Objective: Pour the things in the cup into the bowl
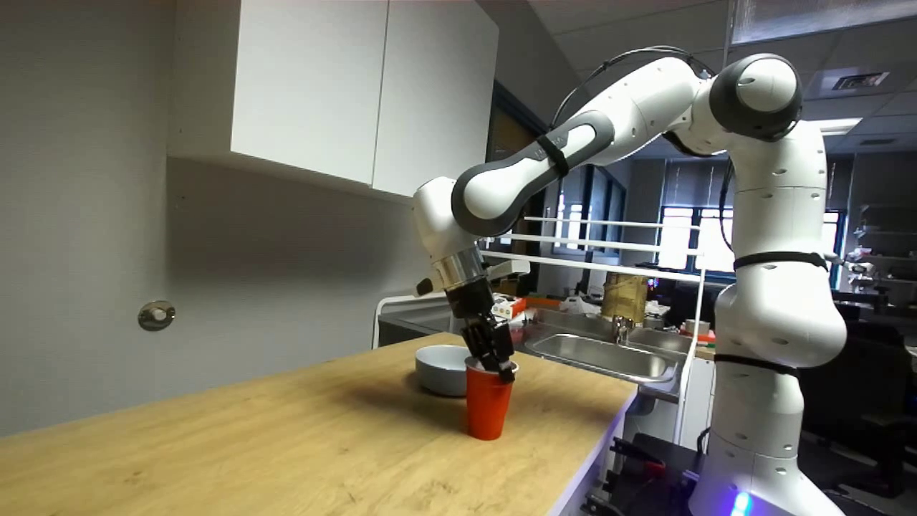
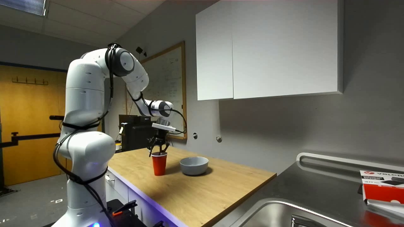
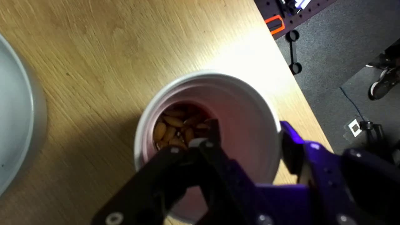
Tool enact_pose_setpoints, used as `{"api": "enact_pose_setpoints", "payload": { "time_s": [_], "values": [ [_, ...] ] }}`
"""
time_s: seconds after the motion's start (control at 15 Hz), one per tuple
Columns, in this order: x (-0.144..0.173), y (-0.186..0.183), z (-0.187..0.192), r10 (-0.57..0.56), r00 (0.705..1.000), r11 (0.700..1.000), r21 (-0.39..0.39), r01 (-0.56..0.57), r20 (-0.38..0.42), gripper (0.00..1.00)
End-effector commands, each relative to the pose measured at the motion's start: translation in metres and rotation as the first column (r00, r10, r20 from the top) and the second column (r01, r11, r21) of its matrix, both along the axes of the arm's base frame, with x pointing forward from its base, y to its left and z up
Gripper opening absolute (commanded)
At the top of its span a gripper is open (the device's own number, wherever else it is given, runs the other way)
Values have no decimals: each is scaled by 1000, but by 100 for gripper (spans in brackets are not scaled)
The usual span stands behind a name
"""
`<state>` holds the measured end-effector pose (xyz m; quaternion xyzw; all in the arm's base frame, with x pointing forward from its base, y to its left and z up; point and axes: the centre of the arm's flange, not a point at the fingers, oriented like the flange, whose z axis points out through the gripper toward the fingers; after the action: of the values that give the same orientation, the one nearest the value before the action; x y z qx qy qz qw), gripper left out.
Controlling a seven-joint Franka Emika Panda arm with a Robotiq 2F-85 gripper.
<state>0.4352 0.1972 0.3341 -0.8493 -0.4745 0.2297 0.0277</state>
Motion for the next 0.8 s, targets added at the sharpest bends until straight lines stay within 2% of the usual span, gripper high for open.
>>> {"api": "enact_pose_setpoints", "payload": {
  "time_s": [0.0, 0.13, 0.2, 0.6, 0.73],
  "values": [
    [15, -9, 7, -68, 998, 998, 13, 68, 13, 20],
    [22, -13, 6, -87, 996, 996, 8, 87, 13, 5],
    [26, -15, 6, -95, 995, 995, 5, 95, 15, 2],
    [44, -29, 13, -148, 988, 989, -5, 148, 52, 3],
    [44, -40, 18, -125, 990, 992, -17, 127, 65, 3]
  ]
}}
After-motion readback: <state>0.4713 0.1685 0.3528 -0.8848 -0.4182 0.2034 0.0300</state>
